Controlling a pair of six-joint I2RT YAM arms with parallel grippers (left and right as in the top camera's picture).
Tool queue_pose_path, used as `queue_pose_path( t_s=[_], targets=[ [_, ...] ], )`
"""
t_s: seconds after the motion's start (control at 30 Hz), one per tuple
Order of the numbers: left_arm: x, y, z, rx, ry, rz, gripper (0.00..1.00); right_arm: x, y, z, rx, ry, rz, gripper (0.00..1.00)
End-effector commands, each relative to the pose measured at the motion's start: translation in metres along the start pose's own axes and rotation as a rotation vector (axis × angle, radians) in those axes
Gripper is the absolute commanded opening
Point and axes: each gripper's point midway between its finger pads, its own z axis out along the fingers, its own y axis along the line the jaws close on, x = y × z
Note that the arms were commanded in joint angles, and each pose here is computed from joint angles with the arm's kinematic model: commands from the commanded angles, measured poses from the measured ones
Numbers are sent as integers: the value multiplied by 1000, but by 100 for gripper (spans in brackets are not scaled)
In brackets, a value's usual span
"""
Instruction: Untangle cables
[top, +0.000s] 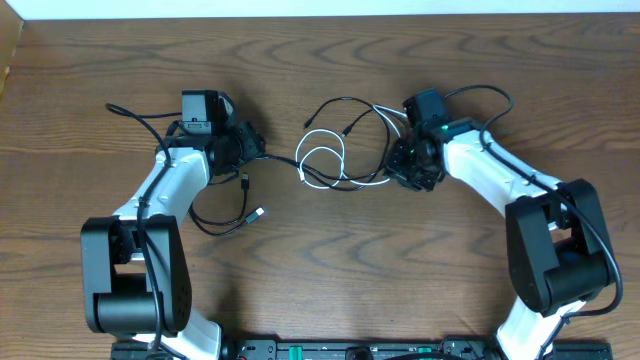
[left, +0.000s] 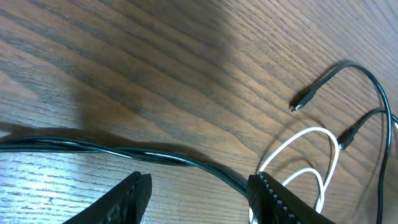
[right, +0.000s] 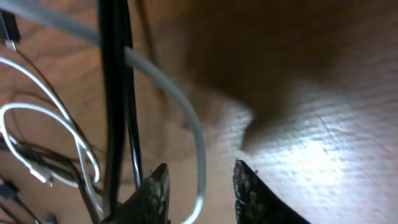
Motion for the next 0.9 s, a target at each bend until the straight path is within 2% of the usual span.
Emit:
queue_pose_path(
  t_s=[0.0, 0.13, 0.27, 0.3, 0.33, 0.37, 0.47, 0.53, 0.77, 0.87],
  targets=[
    [0, -4, 0, 13, 5, 11, 55, -1, -1, 0, 18, -58, 30, 25],
    [0, -4, 0, 13, 5, 11, 55, 0, -1, 7, 24, -92, 19, 20],
    [0, -4, 0, 13, 5, 11, 55, -2, -6, 9, 53, -123, 9, 25],
    [0, -4, 0, 13, 5, 11, 55, -3, -7, 8, 58, -129, 2, 24],
    [0, -4, 0, 13, 5, 11, 55, -4, -7, 8, 60, -134, -14, 9],
    [0, -4, 0, 13, 5, 11, 55, -5, -6, 8, 60, -134, -37, 1],
    [0, -4, 0, 13, 5, 12, 55, -4, 3, 0, 11, -115, -117, 1],
    [0, -4, 0, 13, 5, 11, 55, -4, 17, -15, -48, -120, -169, 1],
    [0, -4, 0, 13, 5, 11, 55, -14, 64, -102, -216, -310, -360, 1],
    [0, -4, 0, 13, 5, 11, 55, -6, 87, -141, -342, -363, -455, 1]
  ],
)
